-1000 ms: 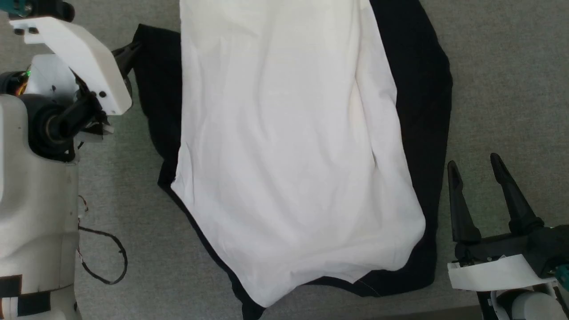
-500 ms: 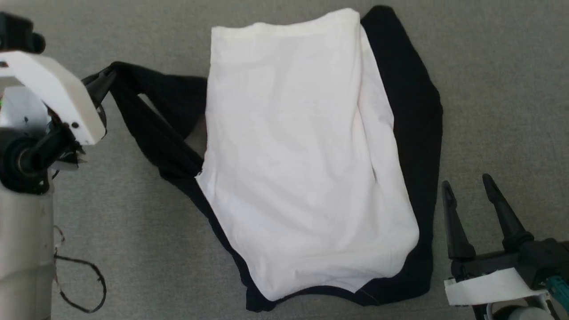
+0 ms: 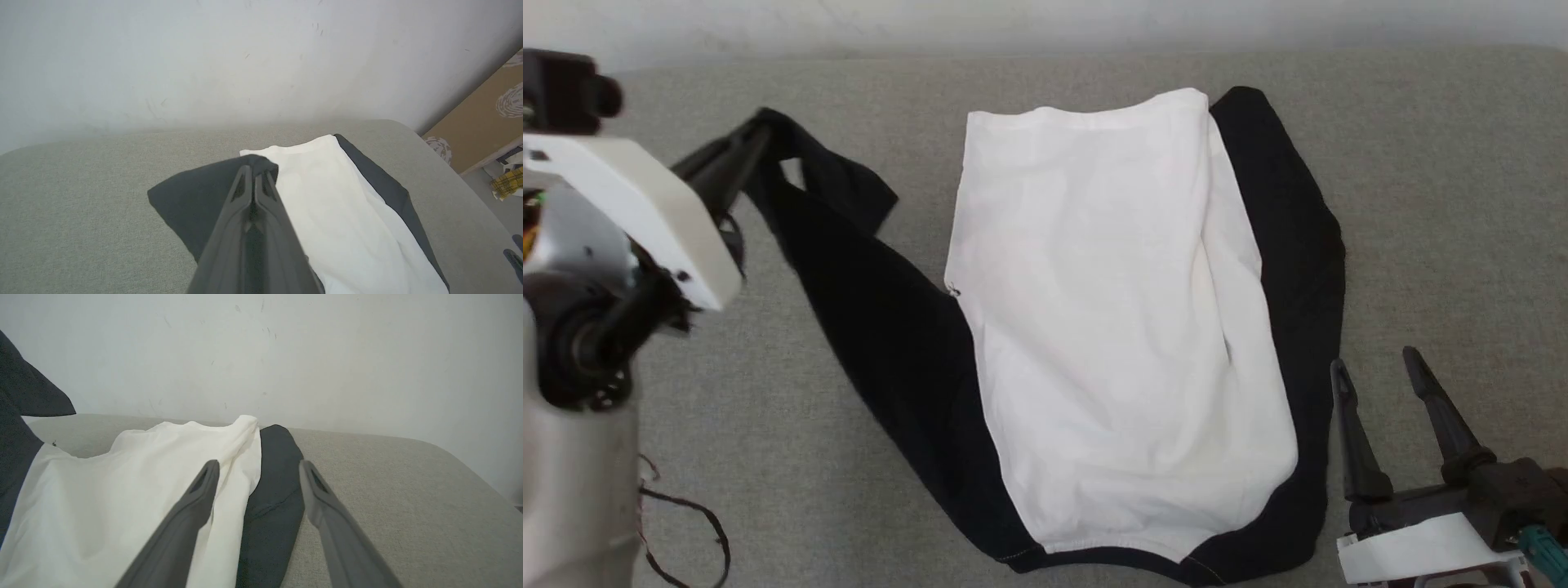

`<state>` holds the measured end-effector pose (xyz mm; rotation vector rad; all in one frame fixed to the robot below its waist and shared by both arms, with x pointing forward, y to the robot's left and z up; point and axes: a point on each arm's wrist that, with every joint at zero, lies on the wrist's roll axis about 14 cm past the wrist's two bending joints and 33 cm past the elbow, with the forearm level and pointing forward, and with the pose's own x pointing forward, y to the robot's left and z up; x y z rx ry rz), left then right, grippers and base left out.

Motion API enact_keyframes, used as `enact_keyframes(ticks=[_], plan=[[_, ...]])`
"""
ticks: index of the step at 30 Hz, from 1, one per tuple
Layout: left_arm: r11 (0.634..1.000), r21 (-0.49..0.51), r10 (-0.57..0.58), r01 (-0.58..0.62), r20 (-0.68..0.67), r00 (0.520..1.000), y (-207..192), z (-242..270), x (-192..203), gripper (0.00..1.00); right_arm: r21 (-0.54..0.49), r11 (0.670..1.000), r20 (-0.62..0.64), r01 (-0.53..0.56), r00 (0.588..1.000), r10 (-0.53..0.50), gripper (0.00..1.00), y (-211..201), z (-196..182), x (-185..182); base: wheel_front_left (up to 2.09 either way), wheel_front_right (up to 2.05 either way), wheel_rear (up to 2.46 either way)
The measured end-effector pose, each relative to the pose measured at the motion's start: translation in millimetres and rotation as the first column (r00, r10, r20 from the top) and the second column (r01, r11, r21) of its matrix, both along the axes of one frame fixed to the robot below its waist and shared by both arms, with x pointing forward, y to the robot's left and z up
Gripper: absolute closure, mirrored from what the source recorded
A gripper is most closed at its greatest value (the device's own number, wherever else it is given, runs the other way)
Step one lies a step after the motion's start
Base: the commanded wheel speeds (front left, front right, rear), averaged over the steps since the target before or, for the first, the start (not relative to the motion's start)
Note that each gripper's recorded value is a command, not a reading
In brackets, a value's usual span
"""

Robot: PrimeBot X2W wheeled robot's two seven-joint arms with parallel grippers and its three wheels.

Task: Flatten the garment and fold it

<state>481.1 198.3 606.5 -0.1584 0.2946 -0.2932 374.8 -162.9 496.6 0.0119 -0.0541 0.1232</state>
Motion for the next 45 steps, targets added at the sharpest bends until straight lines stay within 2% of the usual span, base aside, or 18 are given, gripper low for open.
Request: enact_keyframes(ticks=[10,14,18,23,28,34,40,45], plan=[[0.987,0.016,-0.163,0.163,0.117,0.98,-58.9,14.1,-37.3,1.0,0.002,1.0,0.011,-0.007,1.0,0.007,0.0,2.4,4.1,-4.6,0.0,0.0,0.0],[0.977,0.072,-0.208,0.199,0.15,0.966,-77.7,13.1,-53.4,1.0,0.002,1.0,0.011,-0.007,1.0,0.006,0.0,2.1,4.6,-7.9,0.0,0.0,0.0],[0.963,0.143,-0.256,0.227,0.229,0.939,-100.2,17.7,-69.5,1.0,0.003,1.0,0.005,-0.01,1.0,0.01,0.0,3.1,3.1,-11.0,0.0,0.0,0.0],[0.941,0.157,-0.333,0.299,0.283,0.899,-141.2,9.8,-93.5,1.0,0.004,1.0,-0.01,-0.027,1.0,0.027,0.0,8.3,-1.6,-11.6,0.0,0.0,0.0],[0.908,0.178,-0.417,0.38,0.272,0.868,-178.1,-16.0,-112.7,1.0,0.005,0.999,-0.013,-0.044,0.999,0.045,0.0,13.6,-2.8,-8.7,0.0,0.0,0.0],[0.883,0.125,-0.469,0.453,0.272,0.84,-216.4,-38.2,-124.9,1.0,-0.001,0.998,-0.028,-0.058,0.998,0.058,0.0,17.8,-8.0,-6.0,0.0,0.0,0.0],[0.861,0.106,-0.506,0.497,0.253,0.824,-236.8,-62.3,-130.3,1.0,0.0,0.998,-0.056,-0.059,0.997,0.059,0.0,17.8,-17.5,-3.3,0.0,0.0,0.0],[0.832,0.101,-0.555,0.546,0.176,0.813,-250.1,-98.3,-139.6,1.0,0.001,0.998,-0.079,-0.059,0.995,0.059,0.0,18.0,-25.3,-1.3,0.0,0.0,0.0]])
